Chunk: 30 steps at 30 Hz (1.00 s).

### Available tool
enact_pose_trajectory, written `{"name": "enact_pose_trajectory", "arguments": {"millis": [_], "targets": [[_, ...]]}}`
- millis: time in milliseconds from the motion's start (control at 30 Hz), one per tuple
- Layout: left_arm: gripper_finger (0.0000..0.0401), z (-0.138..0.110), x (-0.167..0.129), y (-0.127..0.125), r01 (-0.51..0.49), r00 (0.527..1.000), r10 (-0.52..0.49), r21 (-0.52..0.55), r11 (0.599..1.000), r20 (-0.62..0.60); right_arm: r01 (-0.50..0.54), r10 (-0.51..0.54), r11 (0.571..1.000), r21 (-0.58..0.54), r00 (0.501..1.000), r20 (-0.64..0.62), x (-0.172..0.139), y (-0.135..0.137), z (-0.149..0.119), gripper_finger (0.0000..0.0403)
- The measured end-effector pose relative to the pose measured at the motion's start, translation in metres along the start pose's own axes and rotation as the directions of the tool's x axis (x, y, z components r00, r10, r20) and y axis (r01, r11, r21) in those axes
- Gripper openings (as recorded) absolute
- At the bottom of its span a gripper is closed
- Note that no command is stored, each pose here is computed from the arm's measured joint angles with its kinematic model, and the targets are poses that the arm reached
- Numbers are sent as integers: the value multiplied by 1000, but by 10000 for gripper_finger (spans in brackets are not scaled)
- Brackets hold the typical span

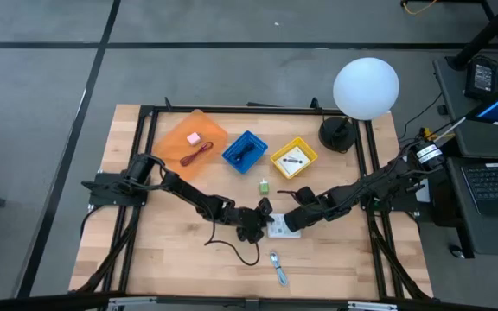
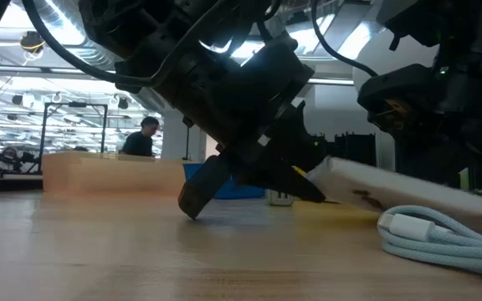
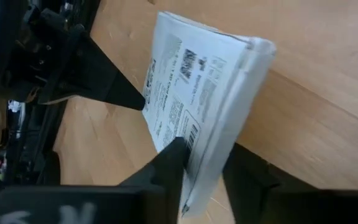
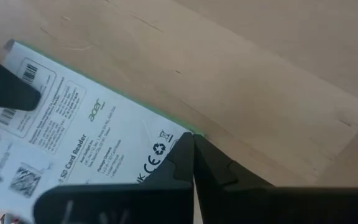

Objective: Pick and place items into bin
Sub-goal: Put the white card reader box into the yellow bin

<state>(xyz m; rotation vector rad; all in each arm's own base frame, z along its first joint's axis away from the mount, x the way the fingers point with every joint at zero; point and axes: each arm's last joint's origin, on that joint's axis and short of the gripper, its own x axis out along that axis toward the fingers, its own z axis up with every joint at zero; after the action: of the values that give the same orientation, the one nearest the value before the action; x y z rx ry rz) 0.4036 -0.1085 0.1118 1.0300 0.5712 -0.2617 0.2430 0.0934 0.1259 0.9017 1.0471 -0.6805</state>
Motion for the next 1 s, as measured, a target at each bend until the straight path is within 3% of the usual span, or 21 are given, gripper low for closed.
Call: {"name": "enact_pose_trajectory", "arguments": {"millis": [200,433,567,667,767,1000], "targets": [[26,3,-2,0,-50,998,50,-21,999,-42,5,-5,999,-48,1000,5,0,0,0,0],[26,4,-5,0,-68,994,66,-16,998,-86,-11,25,978,-207,997,66,-8,0,4,0],[26,6,-16,1,-83,980,84,13,996,-181,-50,72,961,-273,995,74,-27,-1,7,0],[26,7,-29,8,-77,975,70,-24,997,-209,-48,99,945,-323,985,142,-43,-2,10,0],[26,11,-42,18,-66,980,48,-90,994,-194,-37,146,909,-415,962,233,-59,-2,12,0],[26,16,-78,40,-85,982,57,-149,985,-179,40,230,773,-633,912,338,-80,-1,6,0]]}}
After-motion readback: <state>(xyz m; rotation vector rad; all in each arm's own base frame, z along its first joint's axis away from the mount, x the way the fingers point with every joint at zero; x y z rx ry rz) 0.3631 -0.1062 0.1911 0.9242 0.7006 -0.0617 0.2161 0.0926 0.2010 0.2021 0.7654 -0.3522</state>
